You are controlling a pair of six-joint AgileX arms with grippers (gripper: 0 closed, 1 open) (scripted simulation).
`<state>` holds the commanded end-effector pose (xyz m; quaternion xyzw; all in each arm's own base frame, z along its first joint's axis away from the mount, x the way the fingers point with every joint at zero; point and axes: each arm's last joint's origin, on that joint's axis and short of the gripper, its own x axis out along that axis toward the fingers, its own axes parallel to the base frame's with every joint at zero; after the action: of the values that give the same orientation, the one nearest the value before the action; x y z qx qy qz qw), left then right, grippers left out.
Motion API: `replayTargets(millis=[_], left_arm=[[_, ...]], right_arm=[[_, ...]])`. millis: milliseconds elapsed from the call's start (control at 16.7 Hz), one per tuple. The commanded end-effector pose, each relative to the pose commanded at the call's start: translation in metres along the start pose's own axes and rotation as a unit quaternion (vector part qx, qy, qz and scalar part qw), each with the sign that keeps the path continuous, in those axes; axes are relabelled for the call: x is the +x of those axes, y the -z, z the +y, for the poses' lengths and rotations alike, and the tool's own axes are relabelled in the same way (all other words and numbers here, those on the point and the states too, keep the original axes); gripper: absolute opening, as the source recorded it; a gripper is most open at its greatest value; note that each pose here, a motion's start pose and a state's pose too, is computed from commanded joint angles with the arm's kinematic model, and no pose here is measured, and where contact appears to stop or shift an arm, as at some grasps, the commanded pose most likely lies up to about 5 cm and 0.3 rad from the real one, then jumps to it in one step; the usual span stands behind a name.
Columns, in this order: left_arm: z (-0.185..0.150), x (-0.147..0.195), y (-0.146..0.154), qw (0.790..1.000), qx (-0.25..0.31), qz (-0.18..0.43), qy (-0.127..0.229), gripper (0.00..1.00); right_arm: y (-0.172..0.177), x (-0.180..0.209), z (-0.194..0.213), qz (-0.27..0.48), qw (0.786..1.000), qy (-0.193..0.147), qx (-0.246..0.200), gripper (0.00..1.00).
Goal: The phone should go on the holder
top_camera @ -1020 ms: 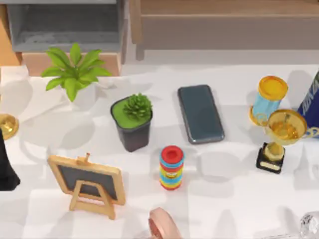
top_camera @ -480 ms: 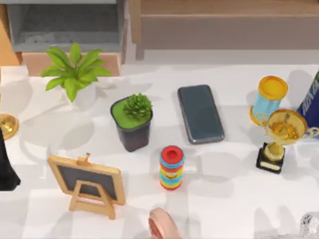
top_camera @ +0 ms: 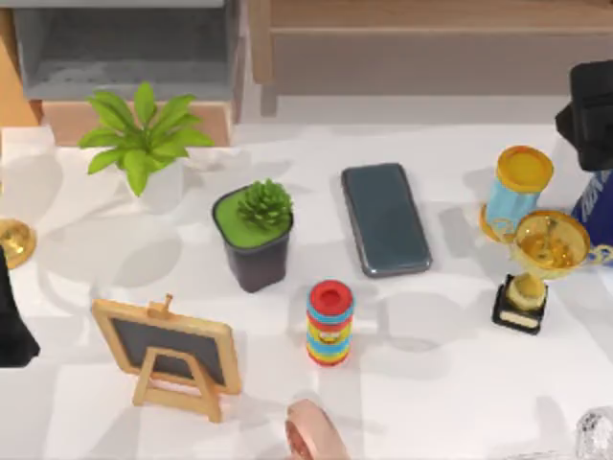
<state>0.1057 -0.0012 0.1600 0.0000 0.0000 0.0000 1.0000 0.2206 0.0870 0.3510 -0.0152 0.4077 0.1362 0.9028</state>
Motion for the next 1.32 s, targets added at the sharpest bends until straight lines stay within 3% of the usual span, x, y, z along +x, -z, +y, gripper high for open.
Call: replayTargets(millis=[240, 480, 660, 900, 1080, 1320], left_arm=[[0.0, 0.0, 0.0, 1.0, 0.0, 0.0, 0.0, 1.0], [0.0, 0.0, 0.0, 1.0, 0.0, 0.0, 0.0, 1.0], [0.0, 0.0, 0.0, 1.0, 0.0, 0.0, 0.0, 1.0], [0.0, 0.0, 0.0, 1.0, 0.0, 0.0, 0.0, 1.0], [0.0, 0.0, 0.0, 1.0, 0.0, 0.0, 0.0, 1.0], [0.0, 0.0, 0.0, 1.0, 0.0, 0.0, 0.0, 1.0]], right_arm=[[-0.075, 0.061, 0.045, 0.11, 0.994, -0.024, -0.009, 1.0], [-0.11, 0.139, 0.078, 0.167, 0.986, -0.025, 0.003, 1.0], [-0.108, 0.205, 0.088, 0.216, 0.976, -0.005, 0.02, 1.0], [-0.078, 0.279, 0.086, 0.301, 0.952, 0.038, 0.036, 1.0], [-0.062, 0.3, 0.083, 0.342, 0.937, 0.058, 0.039, 1.0], [-0.062, 0.3, 0.083, 0.342, 0.937, 0.058, 0.039, 1.0]])
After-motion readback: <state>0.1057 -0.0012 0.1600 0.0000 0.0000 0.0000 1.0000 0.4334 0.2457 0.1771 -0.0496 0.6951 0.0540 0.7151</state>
